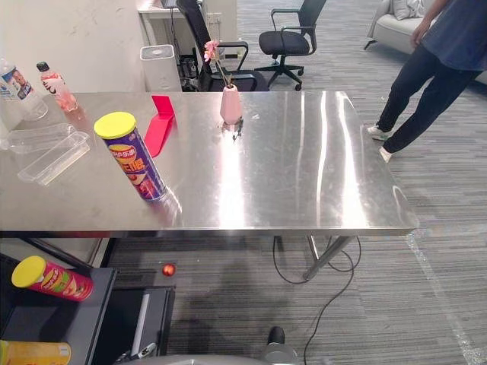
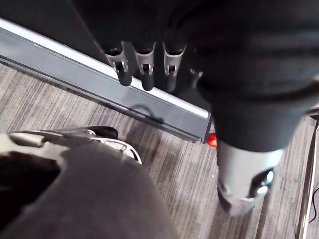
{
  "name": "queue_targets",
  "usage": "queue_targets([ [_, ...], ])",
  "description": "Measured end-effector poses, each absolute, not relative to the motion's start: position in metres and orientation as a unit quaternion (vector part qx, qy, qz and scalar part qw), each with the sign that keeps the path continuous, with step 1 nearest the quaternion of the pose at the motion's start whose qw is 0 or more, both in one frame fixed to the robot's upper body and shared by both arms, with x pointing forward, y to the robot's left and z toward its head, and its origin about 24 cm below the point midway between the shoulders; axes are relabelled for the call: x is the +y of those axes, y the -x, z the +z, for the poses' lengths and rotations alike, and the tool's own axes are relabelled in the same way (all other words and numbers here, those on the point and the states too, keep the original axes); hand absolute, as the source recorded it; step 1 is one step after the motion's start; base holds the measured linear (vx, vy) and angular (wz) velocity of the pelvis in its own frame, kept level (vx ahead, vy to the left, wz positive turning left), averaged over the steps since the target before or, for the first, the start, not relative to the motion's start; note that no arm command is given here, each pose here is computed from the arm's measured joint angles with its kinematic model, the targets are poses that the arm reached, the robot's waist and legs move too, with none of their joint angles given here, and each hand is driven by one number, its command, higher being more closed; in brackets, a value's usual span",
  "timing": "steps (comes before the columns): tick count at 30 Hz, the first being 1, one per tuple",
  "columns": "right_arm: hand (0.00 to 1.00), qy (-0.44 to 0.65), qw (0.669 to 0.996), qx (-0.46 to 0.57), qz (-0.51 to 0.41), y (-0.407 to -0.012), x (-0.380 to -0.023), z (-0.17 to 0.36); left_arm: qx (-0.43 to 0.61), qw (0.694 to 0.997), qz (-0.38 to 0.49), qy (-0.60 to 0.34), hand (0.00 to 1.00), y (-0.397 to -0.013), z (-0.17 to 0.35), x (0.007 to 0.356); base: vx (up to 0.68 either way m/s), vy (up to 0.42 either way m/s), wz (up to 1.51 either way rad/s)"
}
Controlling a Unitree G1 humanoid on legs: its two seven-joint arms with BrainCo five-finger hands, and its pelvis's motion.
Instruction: Put the gum and the chips on the shelf.
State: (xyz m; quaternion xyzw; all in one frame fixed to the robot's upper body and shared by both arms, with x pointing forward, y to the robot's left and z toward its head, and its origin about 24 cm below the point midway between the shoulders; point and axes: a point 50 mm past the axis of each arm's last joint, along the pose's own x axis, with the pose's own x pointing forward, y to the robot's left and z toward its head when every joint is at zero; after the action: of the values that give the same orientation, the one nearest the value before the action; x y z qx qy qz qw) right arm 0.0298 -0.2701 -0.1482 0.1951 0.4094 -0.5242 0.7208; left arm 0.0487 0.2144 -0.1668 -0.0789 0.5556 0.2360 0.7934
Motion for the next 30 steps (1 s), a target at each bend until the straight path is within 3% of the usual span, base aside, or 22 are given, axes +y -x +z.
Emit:
queue_targets([
  [6,0.00,-0.165,0.739,0.209,-0.619,-0.065,-0.359,-0.083,0.528,0.805,0.257,0.088,0.00,-0.055,-0.161,0.224,0.01,0.004,0.00],
  [10,0.00,-0.132,0.759,0.113,-0.627,-0.095,-0.384,-0.042,0.523,0.805,0.266,0.090,0.00,-0.053,-0.160,0.227,0.00,0.000,0.00],
  [18,0.00,-0.107,0.774,0.056,-0.622,-0.124,-0.388,-0.014,0.526,0.799,0.278,0.087,0.00,-0.043,-0.159,0.230,0.00,0.000,0.00],
  [23,0.00,-0.038,0.804,-0.071,-0.589,-0.147,-0.387,0.051,0.527,0.798,0.279,0.086,0.00,-0.040,-0.159,0.229,0.00,0.000,0.00],
  [30,0.00,0.031,0.838,-0.230,-0.494,-0.169,-0.357,0.130,0.535,0.793,0.277,0.088,0.00,-0.031,-0.162,0.220,-0.01,-0.010,-0.05],
])
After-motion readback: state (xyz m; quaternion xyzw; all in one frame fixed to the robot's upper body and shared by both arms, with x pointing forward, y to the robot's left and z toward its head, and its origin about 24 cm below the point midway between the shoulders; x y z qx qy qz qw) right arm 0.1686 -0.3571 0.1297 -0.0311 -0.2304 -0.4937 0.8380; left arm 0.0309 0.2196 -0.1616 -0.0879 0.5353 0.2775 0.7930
